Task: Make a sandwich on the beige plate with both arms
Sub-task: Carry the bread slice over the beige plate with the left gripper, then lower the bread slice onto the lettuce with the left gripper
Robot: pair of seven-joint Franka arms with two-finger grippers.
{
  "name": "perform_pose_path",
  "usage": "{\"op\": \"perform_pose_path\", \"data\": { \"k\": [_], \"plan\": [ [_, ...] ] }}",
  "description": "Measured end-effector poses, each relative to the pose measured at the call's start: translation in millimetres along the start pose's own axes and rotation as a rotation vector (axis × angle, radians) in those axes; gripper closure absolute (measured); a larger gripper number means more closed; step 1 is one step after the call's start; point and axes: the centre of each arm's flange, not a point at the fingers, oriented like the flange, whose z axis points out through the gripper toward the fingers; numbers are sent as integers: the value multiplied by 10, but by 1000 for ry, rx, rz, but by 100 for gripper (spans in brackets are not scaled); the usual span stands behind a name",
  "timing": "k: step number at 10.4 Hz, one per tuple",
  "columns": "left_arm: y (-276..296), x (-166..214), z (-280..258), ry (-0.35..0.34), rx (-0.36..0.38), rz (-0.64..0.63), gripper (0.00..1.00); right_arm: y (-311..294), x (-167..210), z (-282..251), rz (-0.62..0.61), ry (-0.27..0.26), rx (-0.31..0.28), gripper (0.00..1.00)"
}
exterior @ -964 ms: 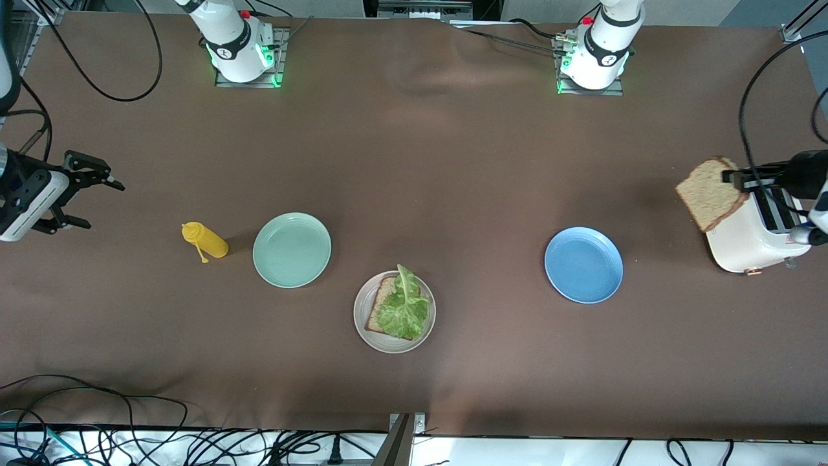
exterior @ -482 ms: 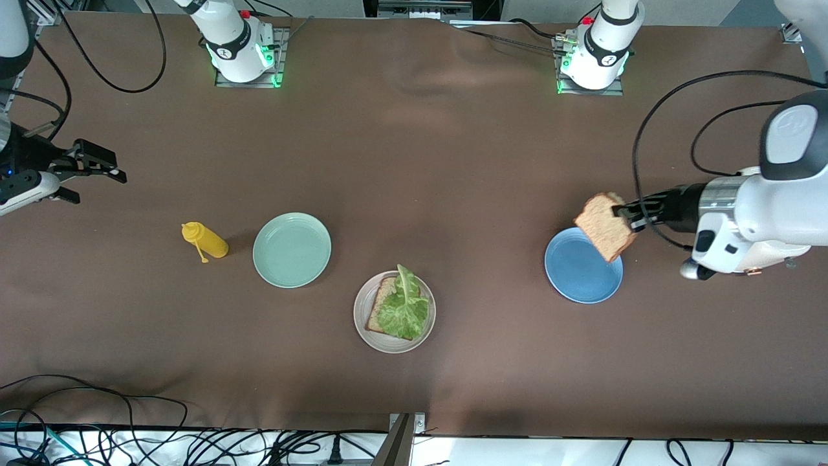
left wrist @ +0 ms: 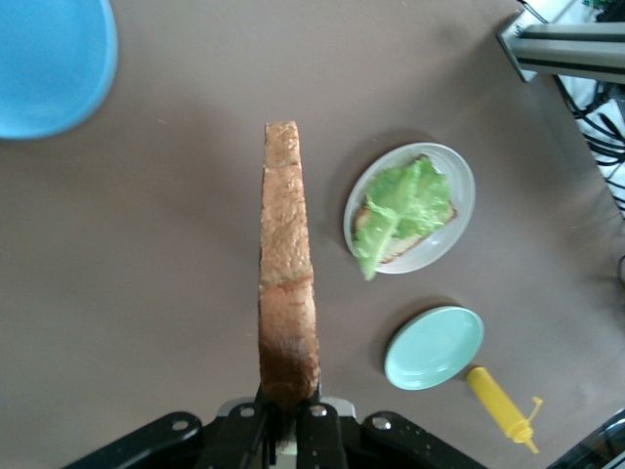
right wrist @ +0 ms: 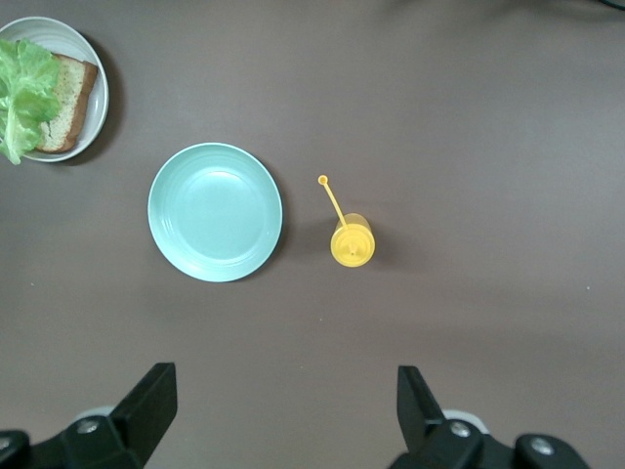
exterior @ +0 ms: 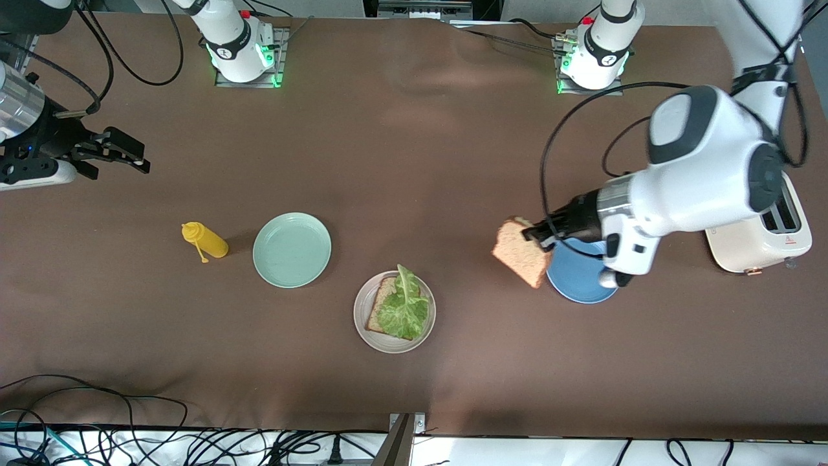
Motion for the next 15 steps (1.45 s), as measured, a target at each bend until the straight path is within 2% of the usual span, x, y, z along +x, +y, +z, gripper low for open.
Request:
{"op": "perform_pose_path", "data": {
  "k": [3, 6, 9, 13, 15],
  "plan": [
    [234, -123, 380, 21, -67, -54, 91, -304, -104, -38, 49, -29, -53, 0],
    [467, -479, 889, 45, -146, -63, 91, -220, -153, -166, 57, -7, -57, 0],
    [592, -880, 1293, 66, -210, -22, 91, -21, -161, -205, 65, -9, -55, 0],
    [719, -968, 1639, 141, -384, -8, 91, -85, -167, -215, 54, -17, -55, 0],
    [671, -921, 2016, 168, -386, -8, 91, -85, -163, -206, 54, -20, -56, 0]
  ]
}}
